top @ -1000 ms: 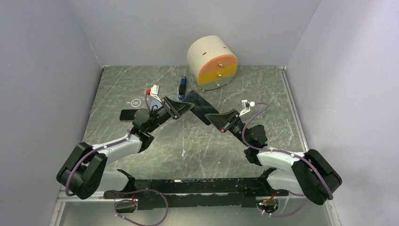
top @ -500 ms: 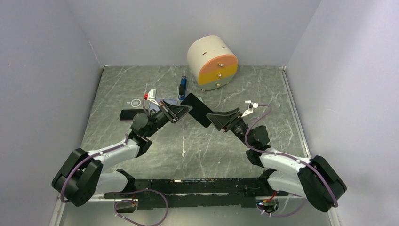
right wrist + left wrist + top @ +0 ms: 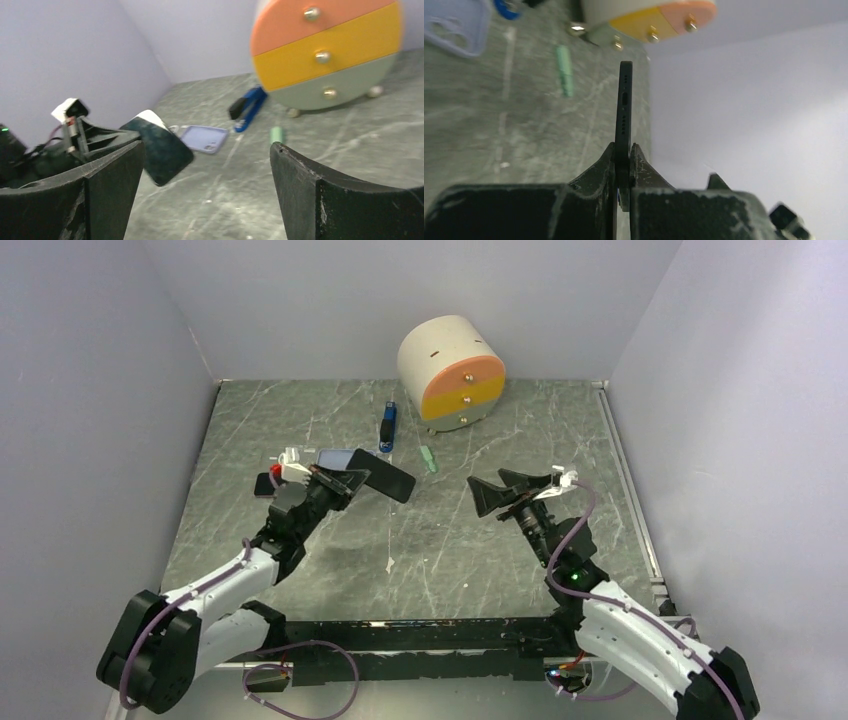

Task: Take the phone out of the phone case
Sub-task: Place the phone at the center of the board.

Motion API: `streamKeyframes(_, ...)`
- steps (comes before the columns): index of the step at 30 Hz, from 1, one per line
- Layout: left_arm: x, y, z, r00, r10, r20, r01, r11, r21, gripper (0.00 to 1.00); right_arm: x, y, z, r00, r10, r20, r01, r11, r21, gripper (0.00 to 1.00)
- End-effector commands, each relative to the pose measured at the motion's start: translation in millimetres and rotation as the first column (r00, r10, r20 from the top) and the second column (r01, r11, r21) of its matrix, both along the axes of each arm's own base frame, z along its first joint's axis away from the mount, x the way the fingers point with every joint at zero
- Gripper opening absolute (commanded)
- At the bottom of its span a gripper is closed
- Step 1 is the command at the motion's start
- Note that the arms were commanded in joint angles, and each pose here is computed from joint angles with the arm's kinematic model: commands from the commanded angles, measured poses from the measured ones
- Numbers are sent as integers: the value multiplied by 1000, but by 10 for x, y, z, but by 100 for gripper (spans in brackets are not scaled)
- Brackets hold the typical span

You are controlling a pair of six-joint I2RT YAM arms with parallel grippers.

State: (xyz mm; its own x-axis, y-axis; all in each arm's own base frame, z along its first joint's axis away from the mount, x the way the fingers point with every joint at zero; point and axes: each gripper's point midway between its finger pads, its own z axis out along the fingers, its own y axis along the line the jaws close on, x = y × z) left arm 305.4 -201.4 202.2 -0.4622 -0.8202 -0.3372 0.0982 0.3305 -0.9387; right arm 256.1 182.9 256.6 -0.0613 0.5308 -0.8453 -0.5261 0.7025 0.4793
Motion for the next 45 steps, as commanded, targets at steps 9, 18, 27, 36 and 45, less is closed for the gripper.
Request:
streamKeyframes(9, 308, 634, -586, 928, 226, -297, -265, 959, -99, 3, 146, -649, -230, 942, -336, 11, 334, 931, -149, 99)
streamKeyframes(18, 405, 832, -895, 859, 315, -404, -368, 928, -59, 3, 177, -664, -319, 936, -353, 4, 348, 922, -168, 99)
streamKeyframes(27, 506, 914, -1127, 815, 357, -457, -427, 903, -56, 4, 187, -664, -354, 934, -356, 1, 351, 920, -175, 99)
streamKeyframes(36, 569, 1011, -1254, 777, 414, -474, -479, 877, -20, 23, 194, -662, -374, 934, -356, -1, 350, 919, -181, 99)
streamKeyframes(45, 625, 1060, -1311, 767, 444, -464, -506, 863, -10, 22, 200, -643, -391, 937, -350, -4, 343, 920, -188, 99)
